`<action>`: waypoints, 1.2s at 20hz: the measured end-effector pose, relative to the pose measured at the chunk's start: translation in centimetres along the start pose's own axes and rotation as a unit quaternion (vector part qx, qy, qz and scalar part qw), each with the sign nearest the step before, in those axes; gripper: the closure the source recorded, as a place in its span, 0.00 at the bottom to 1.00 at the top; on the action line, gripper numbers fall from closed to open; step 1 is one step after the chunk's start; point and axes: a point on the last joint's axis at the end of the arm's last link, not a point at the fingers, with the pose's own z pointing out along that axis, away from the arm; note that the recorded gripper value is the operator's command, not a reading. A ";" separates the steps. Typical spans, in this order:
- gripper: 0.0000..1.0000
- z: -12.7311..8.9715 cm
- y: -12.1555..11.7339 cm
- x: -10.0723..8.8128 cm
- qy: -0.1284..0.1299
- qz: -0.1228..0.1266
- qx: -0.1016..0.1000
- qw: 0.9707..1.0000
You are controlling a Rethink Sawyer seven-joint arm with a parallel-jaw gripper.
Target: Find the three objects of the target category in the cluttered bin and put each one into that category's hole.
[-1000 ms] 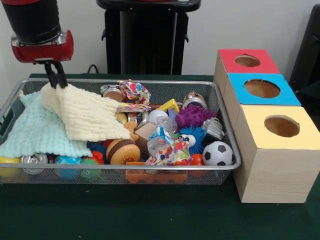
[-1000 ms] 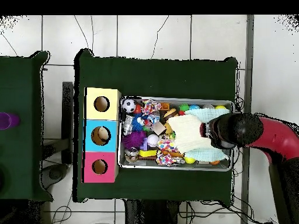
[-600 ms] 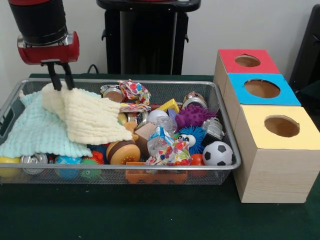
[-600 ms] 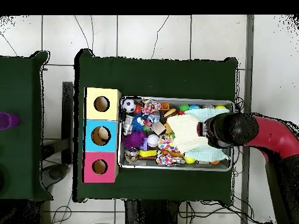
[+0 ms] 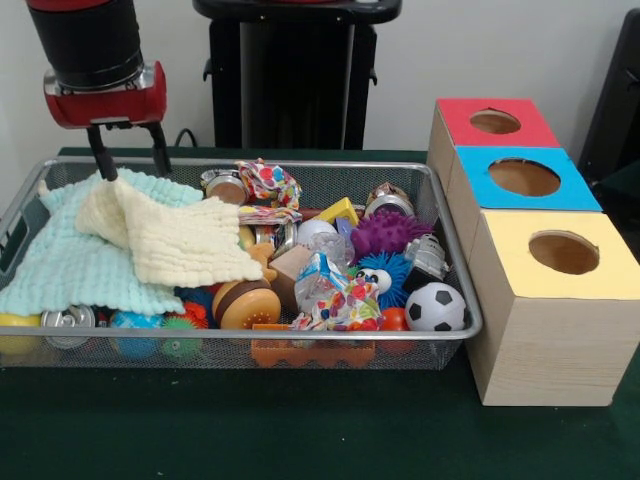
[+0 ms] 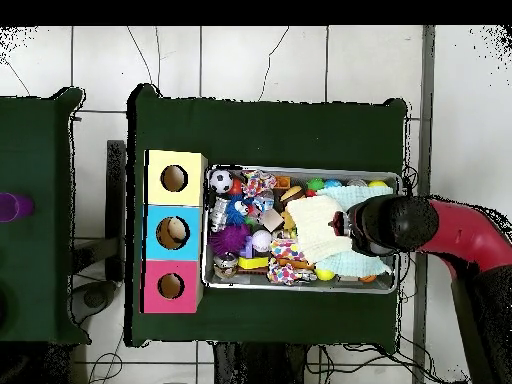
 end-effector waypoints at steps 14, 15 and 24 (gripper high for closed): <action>0.00 -1.3 2.7 0.5 -0.001 -0.026 0.015 1.000; 0.00 -1.3 4.1 0.6 -0.002 -0.038 0.018 0.999; 0.00 -0.7 12.9 0.1 -0.033 -0.108 0.026 0.993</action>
